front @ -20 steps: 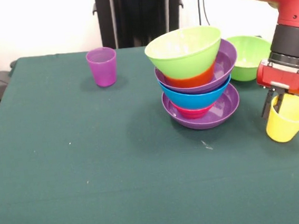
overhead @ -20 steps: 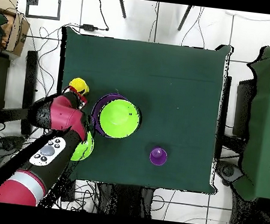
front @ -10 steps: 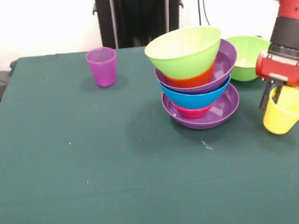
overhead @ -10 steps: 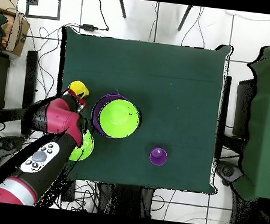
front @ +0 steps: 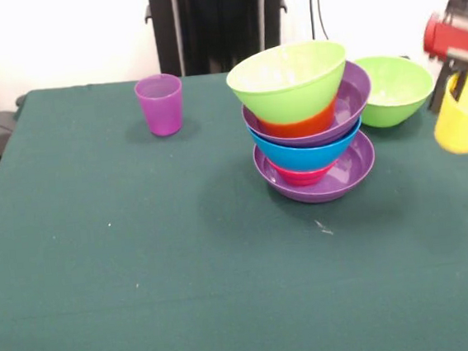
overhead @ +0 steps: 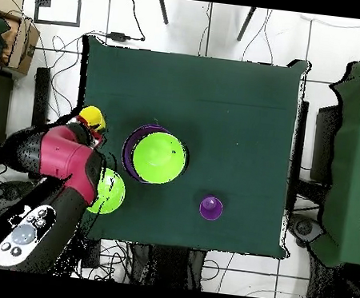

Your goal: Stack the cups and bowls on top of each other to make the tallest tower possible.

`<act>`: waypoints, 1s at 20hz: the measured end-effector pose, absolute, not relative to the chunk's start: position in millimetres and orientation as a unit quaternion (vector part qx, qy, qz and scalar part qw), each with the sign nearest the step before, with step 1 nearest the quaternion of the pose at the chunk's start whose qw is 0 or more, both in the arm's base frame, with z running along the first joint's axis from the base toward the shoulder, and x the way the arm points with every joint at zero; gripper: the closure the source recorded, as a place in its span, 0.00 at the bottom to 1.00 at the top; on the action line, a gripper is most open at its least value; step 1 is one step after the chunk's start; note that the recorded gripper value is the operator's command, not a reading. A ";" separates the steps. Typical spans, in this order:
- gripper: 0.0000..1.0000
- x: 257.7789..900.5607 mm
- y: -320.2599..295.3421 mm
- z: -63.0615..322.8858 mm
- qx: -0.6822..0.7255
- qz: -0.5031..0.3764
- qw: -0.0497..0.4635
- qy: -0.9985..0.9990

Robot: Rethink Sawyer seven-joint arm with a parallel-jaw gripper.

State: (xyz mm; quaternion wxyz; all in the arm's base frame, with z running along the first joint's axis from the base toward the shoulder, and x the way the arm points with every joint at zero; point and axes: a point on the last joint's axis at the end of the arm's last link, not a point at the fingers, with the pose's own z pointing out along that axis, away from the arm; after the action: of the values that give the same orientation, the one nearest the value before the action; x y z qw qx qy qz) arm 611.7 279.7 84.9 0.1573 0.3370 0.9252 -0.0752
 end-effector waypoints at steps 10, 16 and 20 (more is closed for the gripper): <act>1.00 627.7 270.4 189.5 0.368 -0.048 0.144 0.917; 1.00 640.1 245.6 237.4 0.395 -0.019 0.161 0.904; 1.00 646.1 202.8 270.8 0.425 -0.006 0.172 0.888</act>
State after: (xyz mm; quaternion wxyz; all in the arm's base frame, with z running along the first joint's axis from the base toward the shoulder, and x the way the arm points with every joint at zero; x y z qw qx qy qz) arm 646.1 202.8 270.8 0.1719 0.4255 0.8885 -0.0062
